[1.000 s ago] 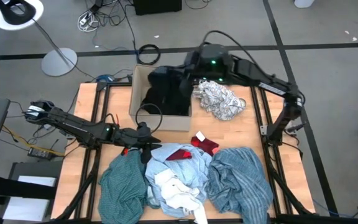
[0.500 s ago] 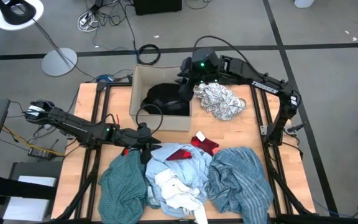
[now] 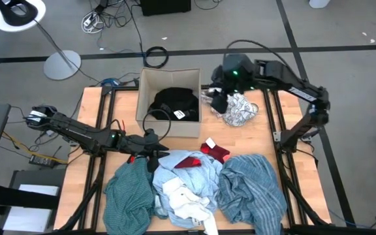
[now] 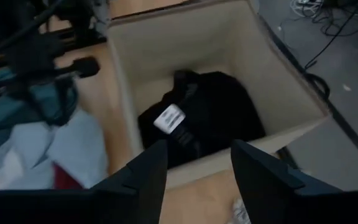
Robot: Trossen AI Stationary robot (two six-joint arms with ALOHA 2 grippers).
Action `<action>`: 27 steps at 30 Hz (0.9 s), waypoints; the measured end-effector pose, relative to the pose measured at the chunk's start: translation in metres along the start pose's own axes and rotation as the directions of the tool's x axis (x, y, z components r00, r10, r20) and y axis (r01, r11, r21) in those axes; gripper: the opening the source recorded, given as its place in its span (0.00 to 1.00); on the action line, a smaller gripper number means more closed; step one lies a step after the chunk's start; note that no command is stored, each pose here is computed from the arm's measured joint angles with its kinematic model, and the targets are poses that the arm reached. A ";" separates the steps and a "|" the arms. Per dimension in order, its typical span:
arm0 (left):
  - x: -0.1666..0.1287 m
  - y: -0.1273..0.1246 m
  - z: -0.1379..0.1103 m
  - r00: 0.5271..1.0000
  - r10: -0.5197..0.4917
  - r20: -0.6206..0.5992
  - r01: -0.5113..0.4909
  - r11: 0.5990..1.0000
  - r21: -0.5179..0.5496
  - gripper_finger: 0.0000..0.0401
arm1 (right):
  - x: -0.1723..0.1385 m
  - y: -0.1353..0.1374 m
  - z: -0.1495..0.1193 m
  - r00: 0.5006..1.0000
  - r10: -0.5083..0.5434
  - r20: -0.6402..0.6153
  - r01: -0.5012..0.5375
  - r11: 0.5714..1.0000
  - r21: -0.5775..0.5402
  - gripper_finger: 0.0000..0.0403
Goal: Sort clothes
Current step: Put the right red sock into the laundry organizer
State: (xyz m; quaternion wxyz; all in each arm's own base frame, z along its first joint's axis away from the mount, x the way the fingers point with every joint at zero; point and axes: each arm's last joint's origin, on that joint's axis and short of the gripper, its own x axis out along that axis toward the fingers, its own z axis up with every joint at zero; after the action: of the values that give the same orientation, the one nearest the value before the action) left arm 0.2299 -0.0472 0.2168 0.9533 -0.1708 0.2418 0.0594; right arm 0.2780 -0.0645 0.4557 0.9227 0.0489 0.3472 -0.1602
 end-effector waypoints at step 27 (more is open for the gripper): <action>0.000 -0.001 0.001 1.000 -0.006 0.011 0.006 1.000 -0.029 0.28 | 0.132 0.084 -0.212 0.937 -0.034 -0.349 0.038 0.999 0.005 0.40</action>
State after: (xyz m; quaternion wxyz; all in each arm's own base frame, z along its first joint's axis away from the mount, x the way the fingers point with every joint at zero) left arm 0.2305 -0.0474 0.2179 0.9523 -0.1849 0.2351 0.0610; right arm 0.2668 0.0232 0.2077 0.8433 0.0755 0.5050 -0.1677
